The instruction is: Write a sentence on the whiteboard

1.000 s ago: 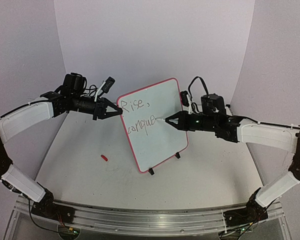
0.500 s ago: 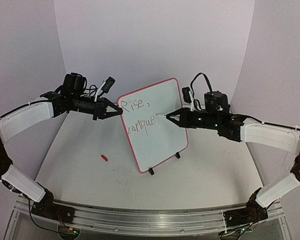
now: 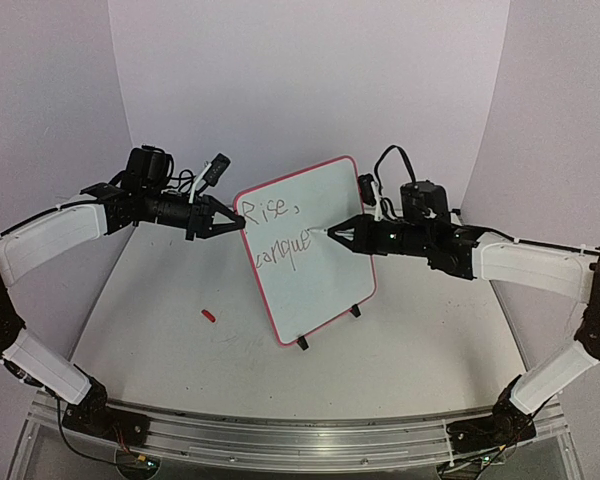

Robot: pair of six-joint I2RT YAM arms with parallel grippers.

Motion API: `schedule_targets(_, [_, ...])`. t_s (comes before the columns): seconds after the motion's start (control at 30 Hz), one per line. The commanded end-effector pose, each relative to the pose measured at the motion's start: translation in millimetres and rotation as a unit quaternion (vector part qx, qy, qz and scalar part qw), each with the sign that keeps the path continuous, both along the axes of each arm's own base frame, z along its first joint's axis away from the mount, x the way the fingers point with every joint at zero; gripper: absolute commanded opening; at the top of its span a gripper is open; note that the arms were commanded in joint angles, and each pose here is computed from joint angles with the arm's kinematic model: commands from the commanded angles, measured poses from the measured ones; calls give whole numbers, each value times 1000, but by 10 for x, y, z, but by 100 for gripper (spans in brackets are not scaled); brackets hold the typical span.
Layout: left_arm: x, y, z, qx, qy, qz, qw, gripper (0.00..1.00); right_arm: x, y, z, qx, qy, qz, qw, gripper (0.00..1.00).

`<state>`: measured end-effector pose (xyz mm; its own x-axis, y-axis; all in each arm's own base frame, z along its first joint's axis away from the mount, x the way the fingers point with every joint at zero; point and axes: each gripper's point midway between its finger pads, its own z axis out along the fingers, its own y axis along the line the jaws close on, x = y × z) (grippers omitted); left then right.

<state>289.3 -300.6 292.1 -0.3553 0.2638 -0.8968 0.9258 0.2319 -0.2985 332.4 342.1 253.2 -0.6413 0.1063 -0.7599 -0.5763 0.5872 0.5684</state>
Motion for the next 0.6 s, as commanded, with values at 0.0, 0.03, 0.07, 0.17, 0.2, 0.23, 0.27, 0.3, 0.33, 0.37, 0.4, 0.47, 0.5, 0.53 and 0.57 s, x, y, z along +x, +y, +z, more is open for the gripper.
schedule_targets(0.0, [-236, -43, -438, 54, 64, -30, 996, 0, 124, -49, 223, 13, -28, -30, 999, 0])
schedule_targets(0.03, [-235, -44, -440, 54, 64, -30, 996, 0, 132, -75, 235, 12, -31, -36, 999, 0])
schedule_targets(0.07, [-234, -43, -441, 54, 65, -30, 996, 0, 132, -98, 251, 12, -34, -41, 999, 0])
schedule_targets(0.17, [-236, -45, -439, 54, 64, -30, 996, 0, 124, -123, 262, 12, -34, -45, 998, 0])
schedule_targets(0.2, [-235, -45, -441, 54, 65, -30, 996, 0, 115, -119, 245, 12, -32, -43, 999, 0])
schedule_targets(0.23, [-236, -45, -440, 54, 65, -30, 996, 0, 109, -118, 222, 11, -28, -42, 999, 0])
schedule_targets(0.27, [-237, -44, -437, 54, 64, -30, 996, 0, 103, -118, 193, 10, -25, -41, 999, 0])
schedule_targets(0.3, [-238, -43, -435, 54, 64, -30, 996, 0, 95, -119, 162, 8, -21, -40, 999, 0])
schedule_targets(0.33, [-240, -43, -433, 54, 64, -30, 996, 0, 86, -121, 128, 7, -17, -39, 999, 0])
schedule_targets(0.37, [-241, -44, -430, 53, 64, -31, 996, 0, 76, -123, 94, 5, -13, -38, 999, 0])
schedule_targets(0.4, [-239, -43, -433, 54, 64, -30, 996, 0, 64, -122, 60, 3, -9, -37, 999, 0])
schedule_targets(0.47, [-239, -44, -434, 53, 64, -30, 996, 0, 43, -134, -12, -1, 0, -35, 999, 0])
schedule_targets(0.5, [-242, -46, -432, 53, 64, -31, 996, 0, 29, -143, -41, -2, 4, -36, 999, 0])
schedule_targets(0.53, [-243, -46, -432, 53, 64, -31, 996, 0, 16, -162, -84, -4, 9, -38, 999, 0])
schedule_targets(0.57, [-243, -47, -434, 53, 64, -31, 996, 0, 2, -174, -114, -6, 13, -39, 999, 0])
